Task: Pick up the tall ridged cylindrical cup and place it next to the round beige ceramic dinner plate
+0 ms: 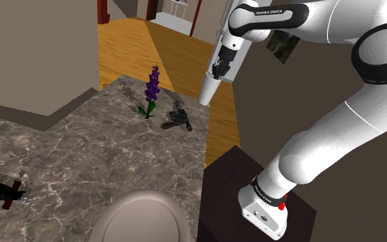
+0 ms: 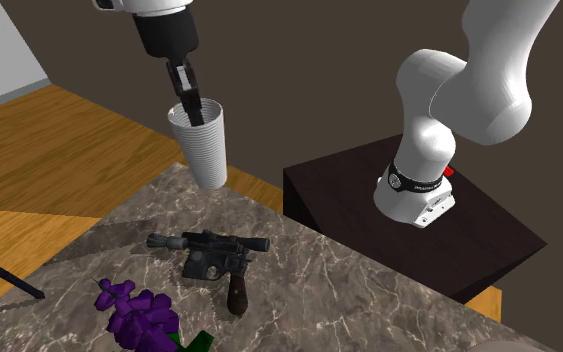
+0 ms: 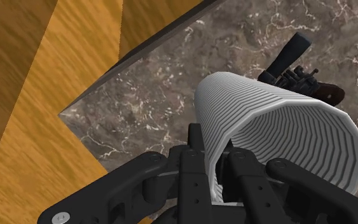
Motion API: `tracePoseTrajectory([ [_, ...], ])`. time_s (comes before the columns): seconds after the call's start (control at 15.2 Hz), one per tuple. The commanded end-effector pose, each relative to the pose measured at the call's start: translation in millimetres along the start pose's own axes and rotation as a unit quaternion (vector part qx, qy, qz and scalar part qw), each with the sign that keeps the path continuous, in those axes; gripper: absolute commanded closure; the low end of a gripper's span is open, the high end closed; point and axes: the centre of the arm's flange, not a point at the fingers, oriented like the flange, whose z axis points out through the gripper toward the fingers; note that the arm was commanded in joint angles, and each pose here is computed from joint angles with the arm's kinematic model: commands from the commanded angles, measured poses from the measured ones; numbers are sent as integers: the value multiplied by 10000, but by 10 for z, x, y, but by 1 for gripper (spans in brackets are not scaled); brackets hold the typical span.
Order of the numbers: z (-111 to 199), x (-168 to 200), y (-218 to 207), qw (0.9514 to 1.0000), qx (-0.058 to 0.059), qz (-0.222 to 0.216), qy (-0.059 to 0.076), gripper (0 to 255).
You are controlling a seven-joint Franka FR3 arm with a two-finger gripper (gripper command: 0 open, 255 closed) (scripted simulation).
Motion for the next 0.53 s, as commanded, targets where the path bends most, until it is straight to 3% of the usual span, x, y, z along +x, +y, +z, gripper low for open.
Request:
tracePoseTrajectory([
  [0.0, -102, -5, -12, 10000, 1, 0, -1, 255],
  [0.46, -471, -19, -42, 10000, 1, 0, -1, 255],
])
